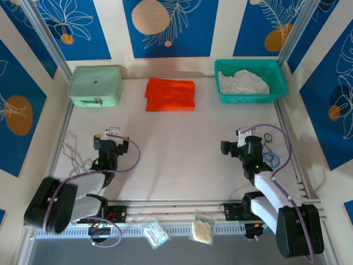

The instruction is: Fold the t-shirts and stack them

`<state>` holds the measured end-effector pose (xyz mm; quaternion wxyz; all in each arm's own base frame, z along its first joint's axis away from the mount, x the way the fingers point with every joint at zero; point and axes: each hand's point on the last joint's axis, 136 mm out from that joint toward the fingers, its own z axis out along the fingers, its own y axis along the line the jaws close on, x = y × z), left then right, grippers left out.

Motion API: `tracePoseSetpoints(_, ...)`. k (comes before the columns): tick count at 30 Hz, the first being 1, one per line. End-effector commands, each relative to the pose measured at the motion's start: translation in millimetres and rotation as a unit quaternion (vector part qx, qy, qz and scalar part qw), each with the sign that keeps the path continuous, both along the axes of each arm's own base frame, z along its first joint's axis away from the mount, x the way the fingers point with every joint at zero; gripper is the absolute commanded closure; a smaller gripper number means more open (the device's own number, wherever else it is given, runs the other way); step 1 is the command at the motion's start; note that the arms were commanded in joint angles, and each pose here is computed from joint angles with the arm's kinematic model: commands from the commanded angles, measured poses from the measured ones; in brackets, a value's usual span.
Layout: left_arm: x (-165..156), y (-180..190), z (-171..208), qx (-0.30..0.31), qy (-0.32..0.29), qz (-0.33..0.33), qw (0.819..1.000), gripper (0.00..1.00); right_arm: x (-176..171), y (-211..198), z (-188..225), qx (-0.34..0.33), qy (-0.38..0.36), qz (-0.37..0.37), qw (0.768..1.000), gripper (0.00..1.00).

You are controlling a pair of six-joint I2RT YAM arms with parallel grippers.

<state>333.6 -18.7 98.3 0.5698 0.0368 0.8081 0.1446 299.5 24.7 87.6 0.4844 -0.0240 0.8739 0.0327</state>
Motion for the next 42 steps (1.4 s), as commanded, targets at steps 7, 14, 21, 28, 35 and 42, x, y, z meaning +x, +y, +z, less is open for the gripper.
tracePoseSetpoints(7,44,6,16,-0.042,-0.059,-0.001,0.997,0.01,40,2,44,0.011,-0.154,0.034,0.987,0.01)
tracePoseSetpoints(14,60,10,-2,-0.072,-0.025,-0.017,0.997,0.01,62,24,36,0.038,-0.105,0.107,0.988,0.01)
tracePoseSetpoints(21,59,11,-3,-0.074,-0.02,-0.016,0.997,0.01,66,17,17,0.054,-0.161,0.066,0.983,0.01)
tracePoseSetpoints(28,59,11,-2,-0.071,-0.023,-0.017,0.997,0.01,97,6,7,0.078,-0.077,0.039,0.993,0.01)
tracePoseSetpoints(35,59,10,-3,-0.072,-0.021,-0.018,0.997,0.01,97,8,7,0.067,-0.08,0.036,0.994,0.01)
tracePoseSetpoints(42,59,10,-2,-0.072,-0.021,-0.018,0.997,0.01,96,7,7,0.064,-0.081,0.035,0.994,0.01)
